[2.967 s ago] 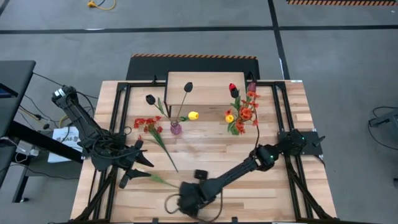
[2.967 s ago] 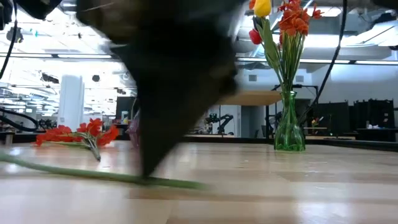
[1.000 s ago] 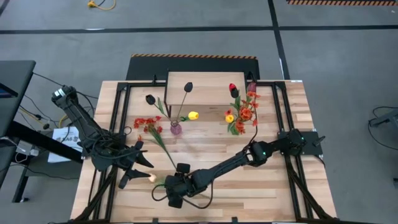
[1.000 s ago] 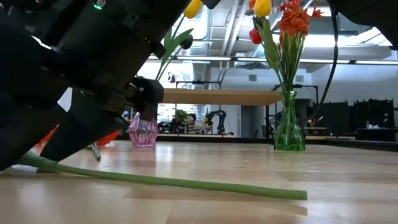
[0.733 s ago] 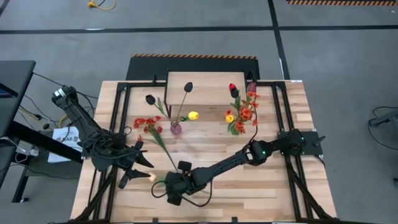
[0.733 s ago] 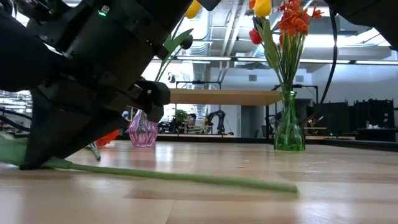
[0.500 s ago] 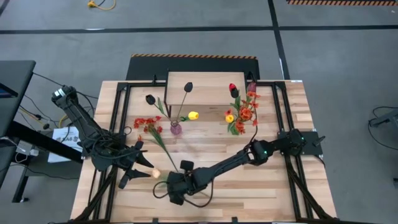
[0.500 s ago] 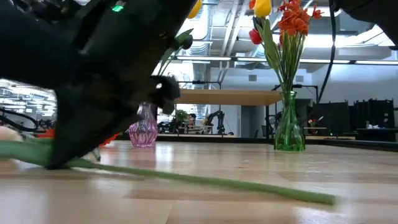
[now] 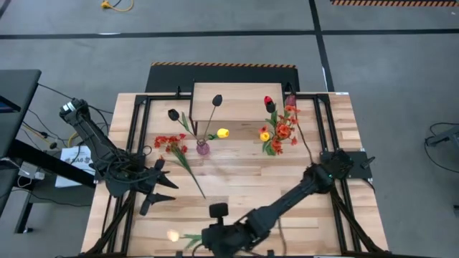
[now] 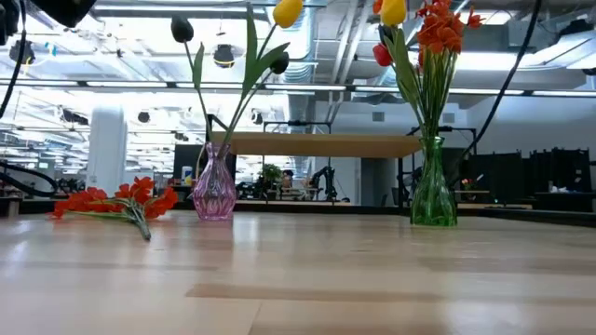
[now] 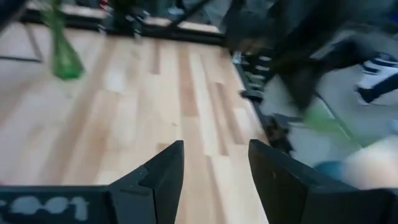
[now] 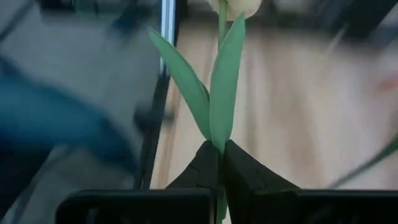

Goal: Pick and place flowers into a vace then onto a shelf
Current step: Put the light orange tulip into the purple vase

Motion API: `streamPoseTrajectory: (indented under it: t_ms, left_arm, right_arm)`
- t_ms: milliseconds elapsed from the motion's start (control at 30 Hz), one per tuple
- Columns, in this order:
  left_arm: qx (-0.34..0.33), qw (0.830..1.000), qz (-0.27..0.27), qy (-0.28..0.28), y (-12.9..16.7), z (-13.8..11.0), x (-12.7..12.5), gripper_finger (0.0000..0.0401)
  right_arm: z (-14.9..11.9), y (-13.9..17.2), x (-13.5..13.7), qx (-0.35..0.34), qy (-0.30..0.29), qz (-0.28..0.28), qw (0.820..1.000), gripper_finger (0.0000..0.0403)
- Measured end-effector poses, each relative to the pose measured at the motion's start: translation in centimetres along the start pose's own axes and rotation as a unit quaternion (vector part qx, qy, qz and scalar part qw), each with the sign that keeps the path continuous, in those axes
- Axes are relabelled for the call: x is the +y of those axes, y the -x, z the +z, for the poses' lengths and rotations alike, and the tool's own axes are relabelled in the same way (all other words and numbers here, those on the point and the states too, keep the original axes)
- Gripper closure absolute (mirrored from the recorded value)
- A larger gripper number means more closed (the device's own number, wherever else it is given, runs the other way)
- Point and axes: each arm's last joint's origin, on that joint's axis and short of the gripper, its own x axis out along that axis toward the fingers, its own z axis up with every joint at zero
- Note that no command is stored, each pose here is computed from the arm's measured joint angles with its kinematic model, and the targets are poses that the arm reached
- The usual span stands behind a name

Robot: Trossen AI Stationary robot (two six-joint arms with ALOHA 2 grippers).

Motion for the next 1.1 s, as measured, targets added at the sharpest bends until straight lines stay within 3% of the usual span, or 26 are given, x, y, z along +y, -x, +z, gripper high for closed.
streamPoseTrajectory:
  t_ms: [200, 400, 600, 733, 1100]
  left_arm:
    - [-0.041, 0.996, 0.080, -0.016, 0.0, 0.3, 0.4, 0.0231]
    - [-0.077, 0.991, 0.108, -0.010, 0.1, 0.8, 0.5, 0.0231]
    - [-0.093, 0.992, 0.087, -0.002, 0.1, 1.3, 0.1, 0.0231]
    - [-0.090, 0.993, 0.074, -0.001, 0.1, 1.3, 0.1, 0.0231]
    - [-0.157, 0.986, 0.048, -0.006, 0.5, 3.0, -0.6, 0.0231]
  right_arm:
    - [4.3, 4.7, -0.3, -0.161, 0.029, -0.105, 0.981, 0.0402]
    - [7.1, 6.9, -2.4, -0.250, -0.017, -0.193, 0.949, 0.0402]
    - [7.9, 5.8, -5.7, -0.258, -0.074, -0.225, 0.937, 0.0403]
    - [8.3, 5.2, -7.4, -0.259, -0.095, -0.213, 0.937, 0.0403]
    - [7.5, 4.4, -8.6, -0.216, -0.102, -0.206, 0.949, 0.0403]
